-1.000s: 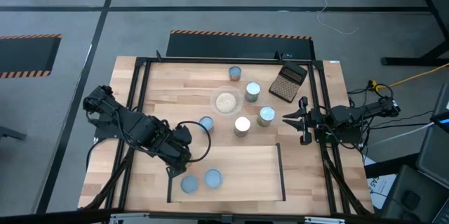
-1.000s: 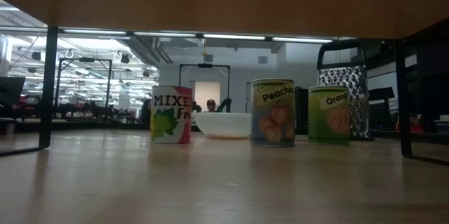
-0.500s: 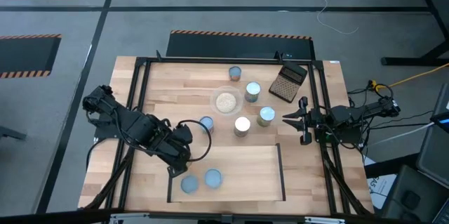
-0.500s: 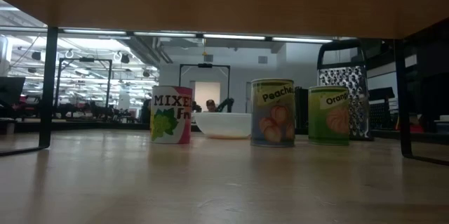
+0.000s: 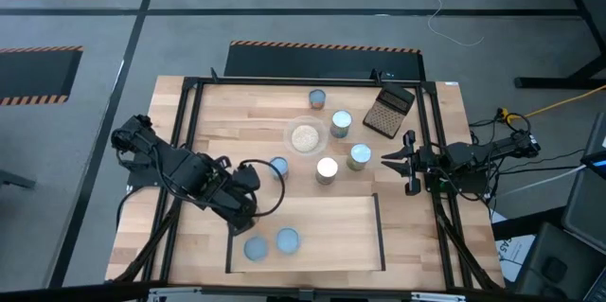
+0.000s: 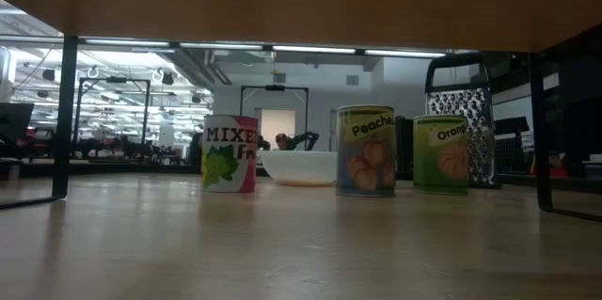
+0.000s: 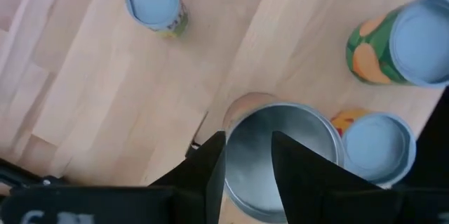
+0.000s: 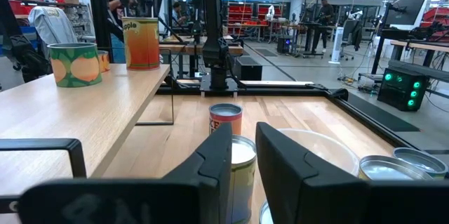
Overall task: Pick and place cans onto a shelf
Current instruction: Adjust the canned pineapple on the shelf
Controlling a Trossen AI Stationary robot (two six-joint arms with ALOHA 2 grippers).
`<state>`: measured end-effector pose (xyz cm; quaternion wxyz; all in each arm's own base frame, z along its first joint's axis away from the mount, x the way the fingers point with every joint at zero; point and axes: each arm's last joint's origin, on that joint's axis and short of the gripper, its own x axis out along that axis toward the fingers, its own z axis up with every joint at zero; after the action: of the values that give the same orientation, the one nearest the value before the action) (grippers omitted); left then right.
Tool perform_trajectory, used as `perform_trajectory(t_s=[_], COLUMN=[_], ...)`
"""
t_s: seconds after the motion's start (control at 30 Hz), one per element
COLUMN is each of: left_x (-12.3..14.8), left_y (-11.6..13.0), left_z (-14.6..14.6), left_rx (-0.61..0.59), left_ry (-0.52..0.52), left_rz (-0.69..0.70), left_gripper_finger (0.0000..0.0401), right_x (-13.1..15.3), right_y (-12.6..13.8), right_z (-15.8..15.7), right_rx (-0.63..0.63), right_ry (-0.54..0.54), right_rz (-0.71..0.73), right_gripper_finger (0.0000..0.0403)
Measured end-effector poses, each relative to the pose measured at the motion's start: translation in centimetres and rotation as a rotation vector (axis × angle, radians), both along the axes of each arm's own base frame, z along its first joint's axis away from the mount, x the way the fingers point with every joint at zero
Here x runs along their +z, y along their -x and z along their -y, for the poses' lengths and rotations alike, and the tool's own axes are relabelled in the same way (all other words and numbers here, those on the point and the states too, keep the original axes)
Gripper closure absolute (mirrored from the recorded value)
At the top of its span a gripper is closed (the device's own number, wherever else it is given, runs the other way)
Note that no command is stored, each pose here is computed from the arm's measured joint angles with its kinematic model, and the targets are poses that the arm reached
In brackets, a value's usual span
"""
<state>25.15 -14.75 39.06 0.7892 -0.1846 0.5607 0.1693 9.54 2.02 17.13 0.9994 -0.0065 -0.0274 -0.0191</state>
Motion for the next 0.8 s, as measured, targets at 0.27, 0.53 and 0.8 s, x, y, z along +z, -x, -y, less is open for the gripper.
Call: perform_trajectory(t_s=[0.27,0.53,0.8], left_x=[-0.6,-1.1,-1.2], left_y=[-0.4,-0.7,-0.7], left_z=[-0.6,-1.1,-1.0], left_rx=[0.008,-0.011,-0.043], left_ry=[-0.013,-0.012,-0.003], left_rz=[-0.026,-0.054,-0.069], left_gripper_finger=[0.0293,0.0293,0.0293], right_x=[0.0,0.0,0.0], right_y=[0.0,0.0,0.0], right_z=[0.0,0.0,0.0], right_rx=[0.000,0.000,0.000], right_ry=[0.000,0.000,0.000], right_rz=[0.000,0.000,0.000], right_gripper_finger=[0.0331,0.0331,0.0331])
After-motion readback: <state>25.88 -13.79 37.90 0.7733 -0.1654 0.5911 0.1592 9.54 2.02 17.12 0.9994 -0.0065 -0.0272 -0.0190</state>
